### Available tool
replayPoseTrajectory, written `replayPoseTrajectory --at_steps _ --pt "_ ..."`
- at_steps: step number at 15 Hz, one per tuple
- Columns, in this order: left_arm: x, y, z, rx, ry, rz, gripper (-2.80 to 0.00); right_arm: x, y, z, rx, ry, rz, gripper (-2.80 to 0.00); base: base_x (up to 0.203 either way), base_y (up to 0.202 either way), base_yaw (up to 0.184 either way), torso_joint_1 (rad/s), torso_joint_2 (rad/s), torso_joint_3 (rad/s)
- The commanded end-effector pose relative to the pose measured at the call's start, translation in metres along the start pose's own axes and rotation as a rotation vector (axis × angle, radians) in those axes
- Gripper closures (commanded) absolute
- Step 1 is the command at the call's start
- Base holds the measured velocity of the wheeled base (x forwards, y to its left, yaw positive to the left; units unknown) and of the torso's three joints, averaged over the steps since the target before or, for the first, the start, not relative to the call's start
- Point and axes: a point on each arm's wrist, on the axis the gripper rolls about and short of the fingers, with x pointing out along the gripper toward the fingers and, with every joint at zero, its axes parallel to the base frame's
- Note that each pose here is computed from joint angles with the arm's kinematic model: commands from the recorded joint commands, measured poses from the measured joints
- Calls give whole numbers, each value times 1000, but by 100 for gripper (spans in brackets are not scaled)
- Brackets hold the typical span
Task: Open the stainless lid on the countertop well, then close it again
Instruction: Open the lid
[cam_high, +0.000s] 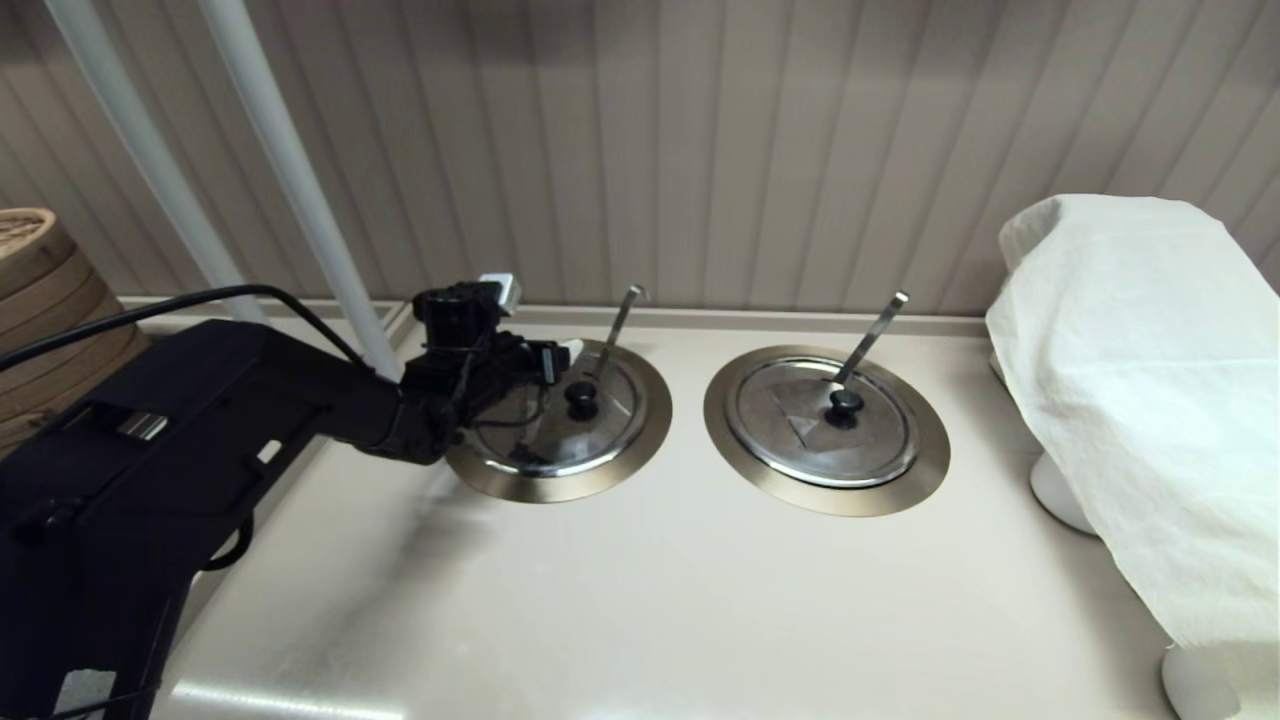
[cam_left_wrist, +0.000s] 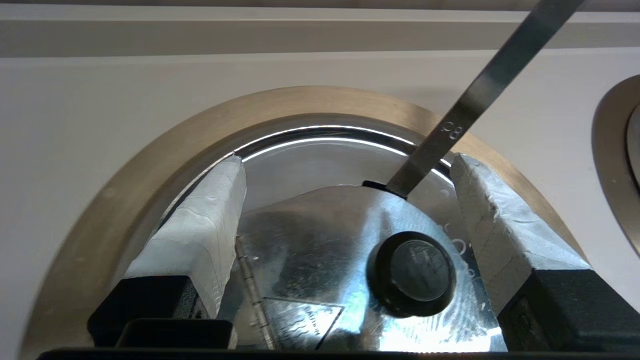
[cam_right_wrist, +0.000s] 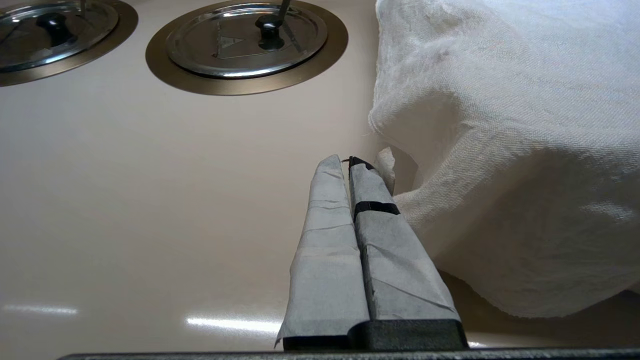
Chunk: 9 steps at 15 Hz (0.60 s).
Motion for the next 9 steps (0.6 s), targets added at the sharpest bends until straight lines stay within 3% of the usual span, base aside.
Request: replayPoseTrajectory --at_steps 1,5,9 --pt "12 1 -27 -4 9 -2 -280 0 0 0 0 0 0 0 0 0 0 0 0 0" --pt "20 -7 -47 5 4 -9 -280 0 0 0 0 1 0 0 0 0 0 0 0 0" --pt "20 -8 -50 7 13 -8 -280 0 0 0 0 1 0 0 0 0 0 0 0 0"
